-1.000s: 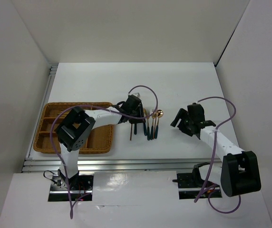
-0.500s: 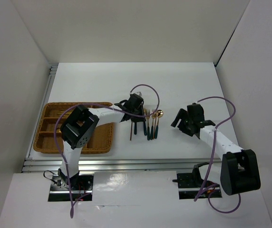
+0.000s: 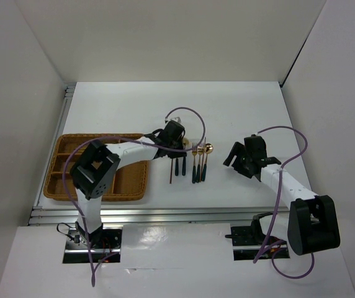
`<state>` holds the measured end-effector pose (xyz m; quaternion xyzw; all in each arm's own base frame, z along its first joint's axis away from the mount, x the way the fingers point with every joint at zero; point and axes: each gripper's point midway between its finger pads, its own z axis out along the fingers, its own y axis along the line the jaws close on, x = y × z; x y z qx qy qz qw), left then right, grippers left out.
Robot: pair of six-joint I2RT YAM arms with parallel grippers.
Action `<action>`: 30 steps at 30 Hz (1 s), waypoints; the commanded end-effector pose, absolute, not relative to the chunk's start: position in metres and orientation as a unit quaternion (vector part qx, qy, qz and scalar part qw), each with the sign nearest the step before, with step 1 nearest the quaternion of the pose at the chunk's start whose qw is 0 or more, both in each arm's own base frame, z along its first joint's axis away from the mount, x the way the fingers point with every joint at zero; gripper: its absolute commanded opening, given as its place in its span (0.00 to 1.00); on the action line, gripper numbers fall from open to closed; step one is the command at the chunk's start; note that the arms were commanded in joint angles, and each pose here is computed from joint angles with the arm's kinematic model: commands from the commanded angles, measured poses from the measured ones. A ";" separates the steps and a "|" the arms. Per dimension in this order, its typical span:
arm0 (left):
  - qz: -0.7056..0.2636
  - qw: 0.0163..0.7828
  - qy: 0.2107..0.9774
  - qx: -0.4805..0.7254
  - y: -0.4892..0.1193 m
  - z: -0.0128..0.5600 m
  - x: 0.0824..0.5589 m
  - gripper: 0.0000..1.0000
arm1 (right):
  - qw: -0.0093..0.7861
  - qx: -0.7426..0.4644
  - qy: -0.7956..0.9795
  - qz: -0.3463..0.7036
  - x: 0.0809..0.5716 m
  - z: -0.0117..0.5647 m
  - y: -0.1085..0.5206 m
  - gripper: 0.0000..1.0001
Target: Sort the eating utensils into containers
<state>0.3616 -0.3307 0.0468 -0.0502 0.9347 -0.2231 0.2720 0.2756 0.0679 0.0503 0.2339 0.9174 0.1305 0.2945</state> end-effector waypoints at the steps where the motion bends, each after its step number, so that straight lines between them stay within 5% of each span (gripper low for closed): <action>1: -0.255 0.352 0.898 -0.073 -0.310 0.124 0.378 0.14 | 0.311 0.232 0.912 0.131 0.286 0.058 0.066 0.81; 13: -0.178 0.466 0.782 -0.374 -0.121 0.176 0.362 0.18 | 0.305 0.231 0.912 0.145 0.283 0.054 0.071 0.81; 21: -0.102 0.455 0.672 -0.575 0.000 0.143 0.319 0.20 | 0.308 0.229 0.911 0.152 0.283 0.058 0.073 0.81; 30: -0.043 0.410 0.615 -0.672 0.050 0.120 0.291 0.20 | 0.308 0.229 0.911 0.152 0.283 0.058 0.073 0.81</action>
